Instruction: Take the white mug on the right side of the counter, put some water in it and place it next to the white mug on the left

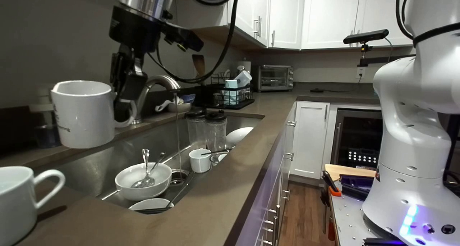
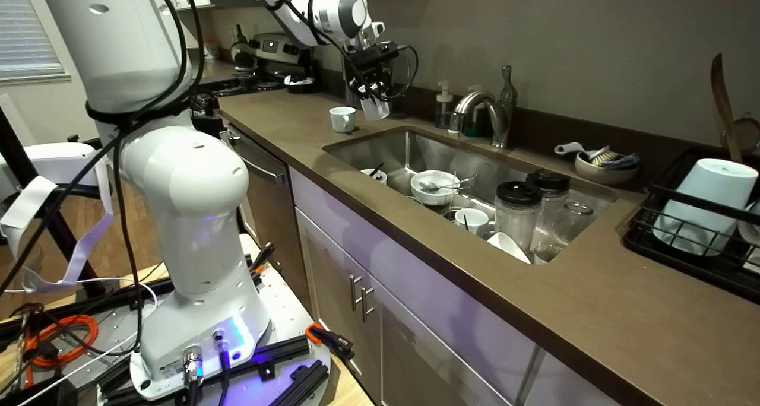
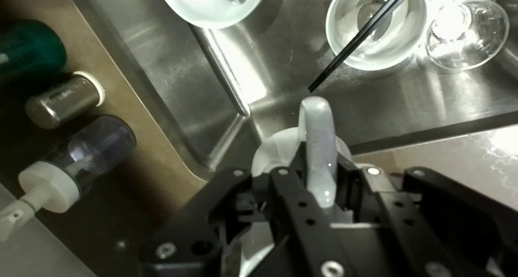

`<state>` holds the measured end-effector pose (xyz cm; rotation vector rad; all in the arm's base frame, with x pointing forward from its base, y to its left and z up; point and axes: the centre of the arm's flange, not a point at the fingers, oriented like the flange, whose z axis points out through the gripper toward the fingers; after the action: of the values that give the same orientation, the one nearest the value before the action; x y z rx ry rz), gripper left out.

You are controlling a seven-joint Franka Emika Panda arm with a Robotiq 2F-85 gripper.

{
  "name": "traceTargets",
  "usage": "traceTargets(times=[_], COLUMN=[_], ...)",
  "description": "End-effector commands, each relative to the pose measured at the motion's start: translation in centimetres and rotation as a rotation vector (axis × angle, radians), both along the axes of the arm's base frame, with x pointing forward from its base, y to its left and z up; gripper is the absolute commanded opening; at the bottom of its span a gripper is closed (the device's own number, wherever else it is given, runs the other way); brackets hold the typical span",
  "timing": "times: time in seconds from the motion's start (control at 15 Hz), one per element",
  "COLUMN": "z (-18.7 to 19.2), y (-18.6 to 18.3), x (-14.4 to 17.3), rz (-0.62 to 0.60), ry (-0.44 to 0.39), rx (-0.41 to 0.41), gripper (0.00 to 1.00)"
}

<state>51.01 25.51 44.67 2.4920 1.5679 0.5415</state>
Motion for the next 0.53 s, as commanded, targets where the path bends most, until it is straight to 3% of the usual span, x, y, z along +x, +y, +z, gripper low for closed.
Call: traceTargets(times=[0.0,0.27,0.33,0.47], z=[1.9,2.2,0.3,0.4], y=[-1.1,-1.7,-1.4,-1.5], x=[2.0,3.3,2.0,2.4], rz=[0.098,0.165,0.120,0.137], ry=[-0.002,0.016,0.028,0.026], rx=[0.064,0.079,0.055,0.057], gripper=[0.04,0.04,0.10,0.10])
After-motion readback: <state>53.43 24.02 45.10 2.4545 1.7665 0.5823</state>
